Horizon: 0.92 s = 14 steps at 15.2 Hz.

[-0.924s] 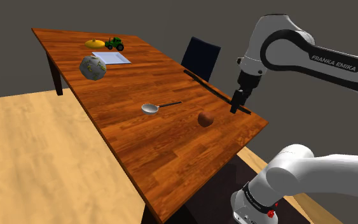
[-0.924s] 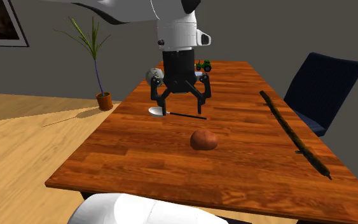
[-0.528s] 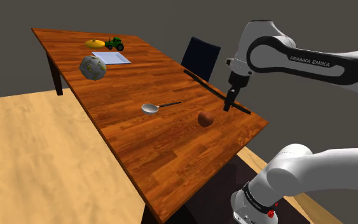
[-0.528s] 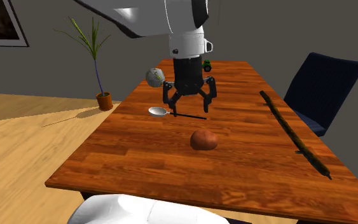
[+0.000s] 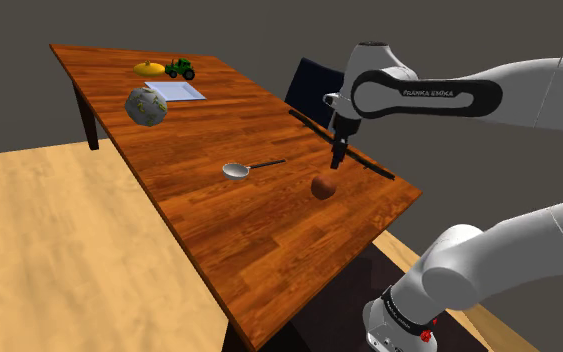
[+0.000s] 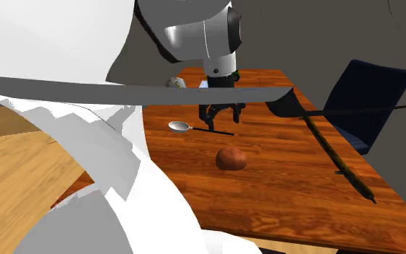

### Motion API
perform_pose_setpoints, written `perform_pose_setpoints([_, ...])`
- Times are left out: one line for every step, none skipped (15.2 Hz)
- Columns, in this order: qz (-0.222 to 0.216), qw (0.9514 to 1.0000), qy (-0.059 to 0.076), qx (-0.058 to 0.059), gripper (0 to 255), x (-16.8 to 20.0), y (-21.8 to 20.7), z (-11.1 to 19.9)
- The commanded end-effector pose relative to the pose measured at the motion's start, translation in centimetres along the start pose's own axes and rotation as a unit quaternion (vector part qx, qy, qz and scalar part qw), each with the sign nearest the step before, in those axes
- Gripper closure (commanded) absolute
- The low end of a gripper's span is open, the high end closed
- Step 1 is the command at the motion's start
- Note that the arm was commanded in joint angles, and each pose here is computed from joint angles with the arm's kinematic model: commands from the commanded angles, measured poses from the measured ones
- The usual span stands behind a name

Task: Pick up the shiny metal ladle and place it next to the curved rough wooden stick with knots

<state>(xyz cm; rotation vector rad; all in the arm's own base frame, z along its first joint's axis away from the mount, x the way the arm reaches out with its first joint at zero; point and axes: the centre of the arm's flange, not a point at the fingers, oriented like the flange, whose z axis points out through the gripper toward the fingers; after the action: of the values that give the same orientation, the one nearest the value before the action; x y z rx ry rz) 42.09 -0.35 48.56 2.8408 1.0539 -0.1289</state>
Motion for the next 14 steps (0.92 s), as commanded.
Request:
perform_pose_setpoints([-0.047,0.9988,0.005,-0.007,0,2.1,0.9,1.1])
perform_pose_setpoints([-0.07,0.9975,0.007,-0.01,0,3.1,1.4,1.6])
perform_pose_setpoints([-0.092,0.9957,0.009,-0.013,0,4.1,1.9,2.0])
perform_pose_setpoints([-0.114,0.9933,0.011,-0.016,0,5.2,2.3,2.5])
perform_pose_setpoints([-0.136,0.9904,0.013,-0.019,0,6.2,2.6,2.9])
perform_pose_setpoints([-0.158,0.9871,0.015,-0.022,0,7.3,3.0,3.4])
perform_pose_setpoints([-0.18,0.9832,0.017,-0.025,0,8.4,3.2,3.8])
perform_pose_setpoints([-0.202,0.9788,0.019,-0.028,0,9.6,3.4,4.3])
perform_pose_setpoints([-0.224,0.9739,0.021,-0.031,0,10.7,3.6,4.7])
perform_pose_setpoints([-0.245,0.9686,0.023,-0.034,0,11.8,3.7,5.1])
perform_pose_setpoints([-0.267,0.9627,0.024,-0.037,0,13.0,3.8,5.5])
perform_pose_setpoints([-0.288,0.9563,0.026,-0.04,0,14.1,3.8,6.0])
perform_pose_setpoints([-0.31,0.9495,0.028,-0.043,0,15.3,3.8,6.4])
perform_pose_setpoints([-0.331,0.9421,0.03,-0.046,0,16.4,3.7,6.8])
